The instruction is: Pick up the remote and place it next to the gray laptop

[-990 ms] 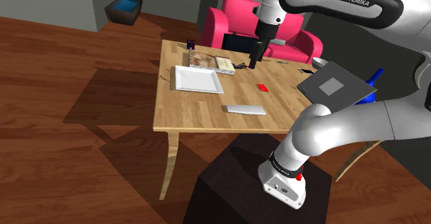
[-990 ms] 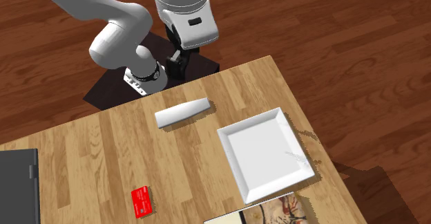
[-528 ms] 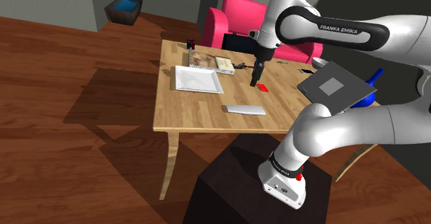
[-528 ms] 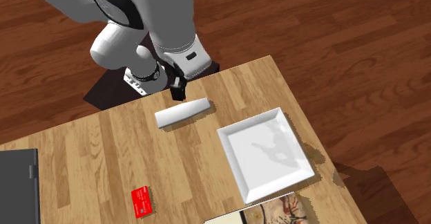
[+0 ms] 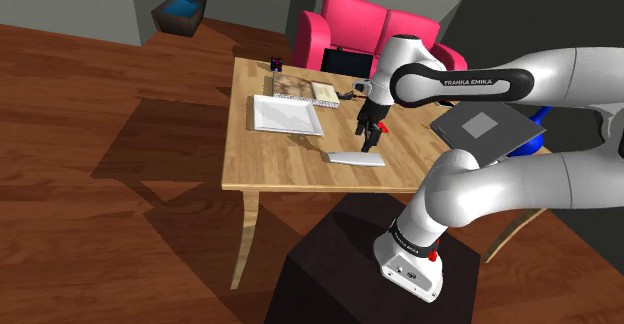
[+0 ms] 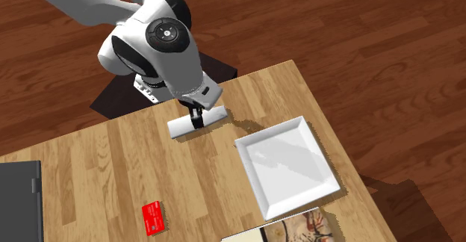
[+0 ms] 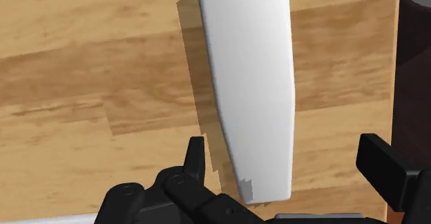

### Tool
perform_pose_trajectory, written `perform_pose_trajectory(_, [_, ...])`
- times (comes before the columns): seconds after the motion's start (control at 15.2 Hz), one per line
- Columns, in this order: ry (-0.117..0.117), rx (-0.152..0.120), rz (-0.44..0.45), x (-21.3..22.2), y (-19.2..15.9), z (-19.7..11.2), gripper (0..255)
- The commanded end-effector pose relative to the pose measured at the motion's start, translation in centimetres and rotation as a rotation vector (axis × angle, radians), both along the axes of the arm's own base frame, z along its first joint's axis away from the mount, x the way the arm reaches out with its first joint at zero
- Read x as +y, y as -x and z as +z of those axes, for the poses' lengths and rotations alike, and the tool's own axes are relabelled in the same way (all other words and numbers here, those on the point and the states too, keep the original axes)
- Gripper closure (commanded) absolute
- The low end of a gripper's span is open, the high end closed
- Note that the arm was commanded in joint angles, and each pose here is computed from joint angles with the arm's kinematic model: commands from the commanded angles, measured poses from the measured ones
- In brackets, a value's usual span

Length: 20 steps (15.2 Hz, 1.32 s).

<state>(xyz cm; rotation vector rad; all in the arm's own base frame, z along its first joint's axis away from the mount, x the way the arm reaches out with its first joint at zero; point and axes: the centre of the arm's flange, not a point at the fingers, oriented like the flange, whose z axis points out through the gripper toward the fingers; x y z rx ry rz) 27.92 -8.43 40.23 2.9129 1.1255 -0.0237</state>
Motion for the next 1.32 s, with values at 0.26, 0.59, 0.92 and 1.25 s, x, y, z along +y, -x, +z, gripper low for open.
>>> perform_pose_trajectory(0.26, [-0.012, -0.006, 0.124, -1.1, 0.2, -5.1, 0])
perform_pose_trajectory(0.59, [-0.012, -0.006, 0.124, -1.2, 0.2, -7.5, 0])
perform_pose_trajectory(0.92, [-0.012, -0.006, 0.124, -1.2, 0.2, -7.5, 0])
perform_pose_trajectory(1.25, [-0.012, -0.006, 0.124, -1.2, 0.2, -7.5, 255])
